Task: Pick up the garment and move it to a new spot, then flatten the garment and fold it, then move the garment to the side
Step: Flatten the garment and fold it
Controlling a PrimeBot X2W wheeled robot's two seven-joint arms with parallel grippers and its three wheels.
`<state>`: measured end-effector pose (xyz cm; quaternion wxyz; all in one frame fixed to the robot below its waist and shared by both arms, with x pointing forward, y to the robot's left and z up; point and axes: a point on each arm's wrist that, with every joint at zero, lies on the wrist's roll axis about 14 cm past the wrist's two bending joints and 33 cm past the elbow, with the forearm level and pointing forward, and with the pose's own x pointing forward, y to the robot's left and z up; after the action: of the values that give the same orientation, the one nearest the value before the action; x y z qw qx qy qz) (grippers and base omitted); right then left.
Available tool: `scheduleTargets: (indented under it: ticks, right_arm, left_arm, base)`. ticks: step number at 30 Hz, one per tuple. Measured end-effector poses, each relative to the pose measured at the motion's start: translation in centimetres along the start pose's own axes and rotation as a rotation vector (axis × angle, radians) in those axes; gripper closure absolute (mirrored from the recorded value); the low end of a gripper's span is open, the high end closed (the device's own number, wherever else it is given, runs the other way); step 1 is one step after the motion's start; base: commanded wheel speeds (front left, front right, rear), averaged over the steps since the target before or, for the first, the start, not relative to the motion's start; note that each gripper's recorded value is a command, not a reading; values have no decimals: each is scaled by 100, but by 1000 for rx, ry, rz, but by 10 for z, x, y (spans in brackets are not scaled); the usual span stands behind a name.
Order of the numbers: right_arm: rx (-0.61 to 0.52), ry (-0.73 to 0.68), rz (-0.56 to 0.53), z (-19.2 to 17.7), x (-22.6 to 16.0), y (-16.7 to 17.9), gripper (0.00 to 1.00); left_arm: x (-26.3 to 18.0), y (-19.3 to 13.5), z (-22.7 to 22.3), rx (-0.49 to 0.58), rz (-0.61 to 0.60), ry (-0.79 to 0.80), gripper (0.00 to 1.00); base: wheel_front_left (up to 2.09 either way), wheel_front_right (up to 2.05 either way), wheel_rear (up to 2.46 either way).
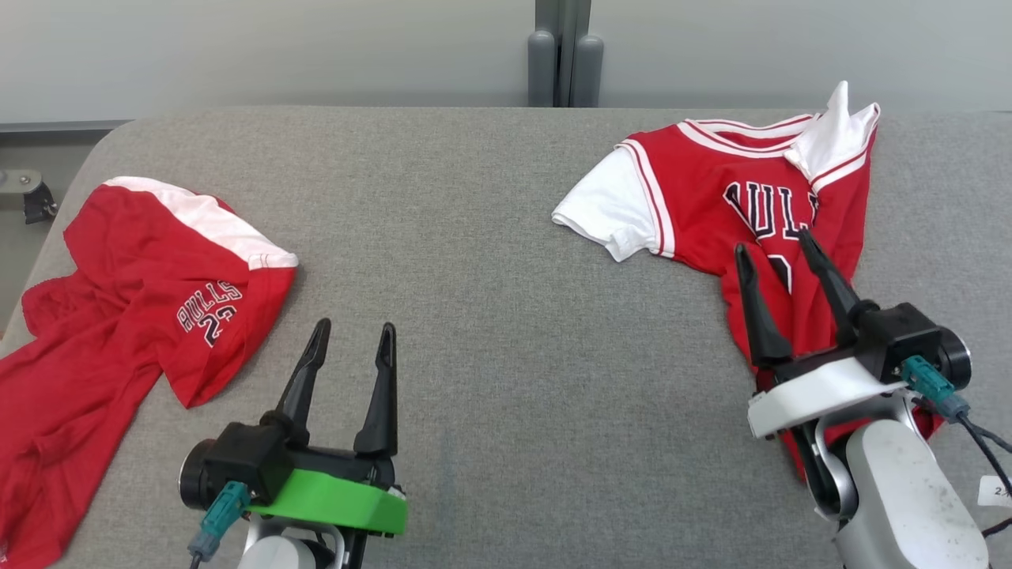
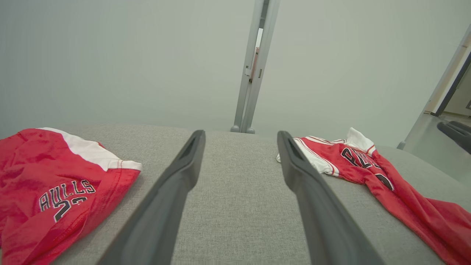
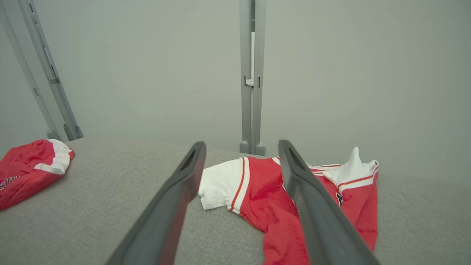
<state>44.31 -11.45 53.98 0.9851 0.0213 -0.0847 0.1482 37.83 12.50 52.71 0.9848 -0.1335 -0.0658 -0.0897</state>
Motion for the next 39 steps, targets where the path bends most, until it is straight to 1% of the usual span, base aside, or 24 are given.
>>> scheduleTargets:
  ticks: [7,12,17,21,23,25,31,35,39]
  right_arm:
    - [-2,29,14,-11,-1,7,0]
    - [-24,77,60,-29,16,15,0]
    - [-39,247,151,-73,35,36,0]
    - [-95,327,194,-96,56,34,0]
    - [-169,350,232,-104,66,34,0]
    - [-205,382,252,-115,76,33,0]
    - [-236,492,328,-152,92,52,0]
    - [-253,526,356,-166,103,59,0]
    - [-281,559,365,-178,112,58,0]
  left_arm:
    - [-5,2,-10,-4,5,32,0]
    - [-5,7,-10,-7,19,33,0]
    - [-8,15,-14,-9,47,48,0]
    - [-9,21,-15,-13,68,55,0]
    - [-10,27,-14,-19,90,54,0]
    - [-12,32,-13,-22,112,53,0]
    - [-24,49,-16,-20,183,72,0]
    - [-30,58,-15,-12,226,74,0]
    - [-33,64,-14,-8,246,74,0]
  base:
    - [0,0,0]
    - [0,0,0]
    - [0,0,0]
    - [0,0,0]
    - [0,0,0]
    - [0,0,0]
    - [0,0,0]
    - [0,0,0]
    - [0,0,0]
